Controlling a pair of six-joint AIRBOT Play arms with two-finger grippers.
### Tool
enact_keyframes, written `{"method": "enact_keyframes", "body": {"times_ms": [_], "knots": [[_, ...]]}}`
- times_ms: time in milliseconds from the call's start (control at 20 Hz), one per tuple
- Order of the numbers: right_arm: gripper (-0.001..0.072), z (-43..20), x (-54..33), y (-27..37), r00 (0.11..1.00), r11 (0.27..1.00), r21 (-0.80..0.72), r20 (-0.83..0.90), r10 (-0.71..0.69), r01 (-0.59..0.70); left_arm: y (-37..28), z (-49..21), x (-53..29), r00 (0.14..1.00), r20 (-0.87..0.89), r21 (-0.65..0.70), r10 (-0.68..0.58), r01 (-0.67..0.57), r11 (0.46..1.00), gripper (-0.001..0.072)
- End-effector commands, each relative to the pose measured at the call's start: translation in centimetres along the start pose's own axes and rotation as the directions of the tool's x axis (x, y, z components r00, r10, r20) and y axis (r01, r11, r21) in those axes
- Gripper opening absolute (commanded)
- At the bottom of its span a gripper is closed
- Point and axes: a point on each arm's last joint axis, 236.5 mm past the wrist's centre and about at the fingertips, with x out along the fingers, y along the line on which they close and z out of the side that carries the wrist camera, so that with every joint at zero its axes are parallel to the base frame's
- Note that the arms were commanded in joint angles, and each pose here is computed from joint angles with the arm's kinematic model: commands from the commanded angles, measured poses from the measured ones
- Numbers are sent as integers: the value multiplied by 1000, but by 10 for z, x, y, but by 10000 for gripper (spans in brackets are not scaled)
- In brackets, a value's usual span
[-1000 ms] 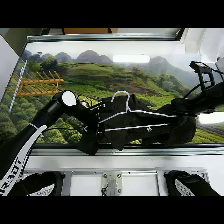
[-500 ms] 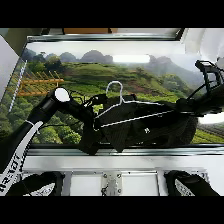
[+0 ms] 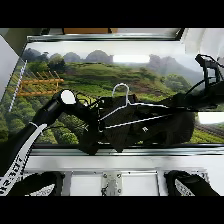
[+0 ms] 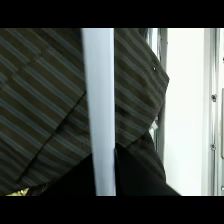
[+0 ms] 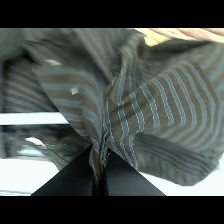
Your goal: Fold the clothes and pants, and hang the long-sleeved shirts on hangers.
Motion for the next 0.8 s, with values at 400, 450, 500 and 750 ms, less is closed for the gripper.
{"method": "enact_keyframes", "body": {"times_ms": [400,450,500,750], "knots": [[21,12,1,109,951,950,-94,60,305,-299,2,18,11,999,26,48,46,-47,998,14],[21,10,1,127,937,934,-109,51,346,-340,2,18,11,999,26,48,46,-47,998,15],[21,10,2,142,925,922,-113,49,378,-370,2,18,11,999,25,48,46,-48,998,15],[21,-3,9,190,895,886,-156,18,445,-437,2,18,11,999,25,48,46,-47,998,15]]}}
